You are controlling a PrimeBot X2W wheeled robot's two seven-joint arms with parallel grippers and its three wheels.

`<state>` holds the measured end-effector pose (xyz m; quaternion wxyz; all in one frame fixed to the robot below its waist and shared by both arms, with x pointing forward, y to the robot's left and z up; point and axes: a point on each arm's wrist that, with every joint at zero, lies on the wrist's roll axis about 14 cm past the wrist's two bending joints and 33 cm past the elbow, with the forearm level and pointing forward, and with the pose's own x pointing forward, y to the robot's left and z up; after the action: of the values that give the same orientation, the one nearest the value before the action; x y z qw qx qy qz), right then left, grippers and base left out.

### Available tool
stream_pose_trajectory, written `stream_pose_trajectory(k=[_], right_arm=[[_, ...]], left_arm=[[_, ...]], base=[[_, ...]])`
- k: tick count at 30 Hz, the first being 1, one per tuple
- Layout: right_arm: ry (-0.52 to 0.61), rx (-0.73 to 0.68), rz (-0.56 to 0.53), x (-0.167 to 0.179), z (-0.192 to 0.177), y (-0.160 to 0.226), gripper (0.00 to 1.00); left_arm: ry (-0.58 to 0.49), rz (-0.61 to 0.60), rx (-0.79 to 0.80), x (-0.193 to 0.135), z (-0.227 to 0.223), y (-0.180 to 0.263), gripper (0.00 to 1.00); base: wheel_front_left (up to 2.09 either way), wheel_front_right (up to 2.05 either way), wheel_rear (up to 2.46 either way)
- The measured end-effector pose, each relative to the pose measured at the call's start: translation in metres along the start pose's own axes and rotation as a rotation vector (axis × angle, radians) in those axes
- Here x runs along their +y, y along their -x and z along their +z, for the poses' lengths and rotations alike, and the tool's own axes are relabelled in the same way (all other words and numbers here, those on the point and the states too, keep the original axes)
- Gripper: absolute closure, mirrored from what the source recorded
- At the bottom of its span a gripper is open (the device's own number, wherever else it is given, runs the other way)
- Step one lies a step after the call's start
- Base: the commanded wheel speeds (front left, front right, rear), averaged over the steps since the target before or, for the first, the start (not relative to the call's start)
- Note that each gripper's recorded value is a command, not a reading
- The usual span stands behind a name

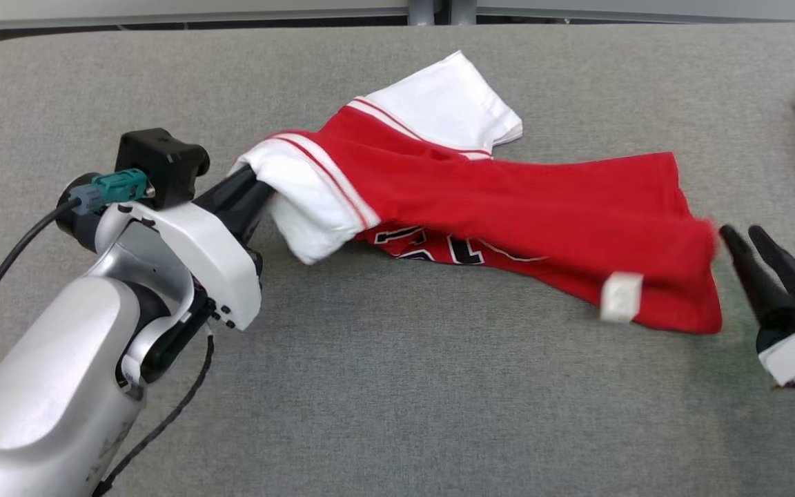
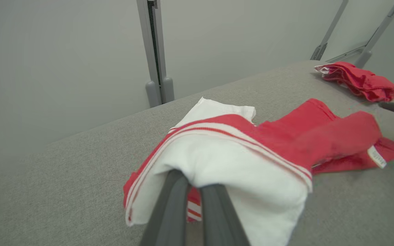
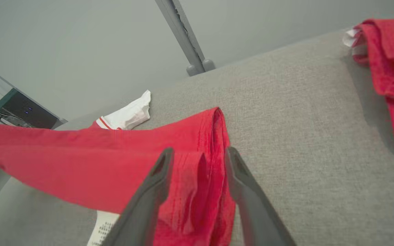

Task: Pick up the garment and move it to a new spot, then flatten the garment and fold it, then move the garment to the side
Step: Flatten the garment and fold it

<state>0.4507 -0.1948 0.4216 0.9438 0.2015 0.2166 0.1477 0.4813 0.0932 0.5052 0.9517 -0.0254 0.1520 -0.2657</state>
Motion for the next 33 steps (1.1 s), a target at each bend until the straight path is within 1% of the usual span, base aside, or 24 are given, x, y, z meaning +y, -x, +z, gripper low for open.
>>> stream_pose_trajectory(k=[3,7,9,13,15,17,21,23,24,25,26,30,31,33], right_arm=[[-0.018,0.016,0.017,0.003,-0.013,0.003,0.0],[-0.02,0.064,0.052,0.011,-0.033,0.017,0.0],[0.037,0.103,0.091,0.02,-0.045,0.023,0.0],[0.158,0.126,0.147,0.029,-0.054,0.029,0.0],[0.188,0.14,0.17,0.034,-0.059,0.031,0.0],[0.193,0.153,0.184,0.039,-0.064,0.031,0.0],[0.248,0.185,0.185,0.036,-0.068,0.026,0.0],[0.25,0.186,0.189,0.038,-0.069,0.02,0.0],[0.254,0.193,0.192,0.038,-0.071,0.018,0.08],[0.264,0.206,0.197,0.039,-0.074,0.016,0.58],[0.268,0.215,0.199,0.038,-0.075,0.014,1.0],[0.28,0.253,0.212,0.039,-0.081,0.013,1.0],[0.279,0.244,0.21,0.039,-0.077,0.013,1.0],[0.251,0.17,0.208,0.041,-0.055,0.01,1.0]], left_arm=[[0.0,0.027,-0.013,0.01,-0.003,-0.005,1.0],[0.012,0.04,-0.015,0.016,-0.009,-0.011,1.0],[0.016,0.048,-0.014,0.019,-0.011,-0.014,1.0],[0.022,0.056,-0.002,0.024,-0.02,-0.017,1.0],[0.026,0.059,0.001,0.025,-0.022,-0.019,1.0],[0.028,0.062,0.003,0.026,-0.024,-0.019,1.0],[0.032,0.065,0.009,0.026,-0.026,-0.02,1.0],[0.033,0.061,0.007,0.025,-0.026,-0.02,1.0],[0.033,0.061,0.006,0.025,-0.026,-0.02,1.0],[0.034,0.062,0.006,0.026,-0.026,-0.02,1.0],[0.035,0.064,0.006,0.026,-0.027,-0.019,1.0],[0.038,0.072,0.011,0.027,-0.03,-0.016,1.0],[0.037,0.072,0.009,0.027,-0.029,-0.016,1.0],[0.029,0.063,-0.001,0.025,-0.024,-0.015,1.0]], base=[[0.0,0.0,0.0],[0.0,0.0,0.0],[0.0,0.0,0.0],[0.0,0.0,0.0],[0.0,0.0,0.0],[0.0,0.0,0.0],[0.0,0.0,0.0],[0.0,0.0,0.0],[0.0,0.0,0.0],[0.0,0.0,0.0],[0.0,0.0,0.0],[0.0,0.0,0.0],[0.0,0.0,0.0],[0.0,0.0,0.0]])
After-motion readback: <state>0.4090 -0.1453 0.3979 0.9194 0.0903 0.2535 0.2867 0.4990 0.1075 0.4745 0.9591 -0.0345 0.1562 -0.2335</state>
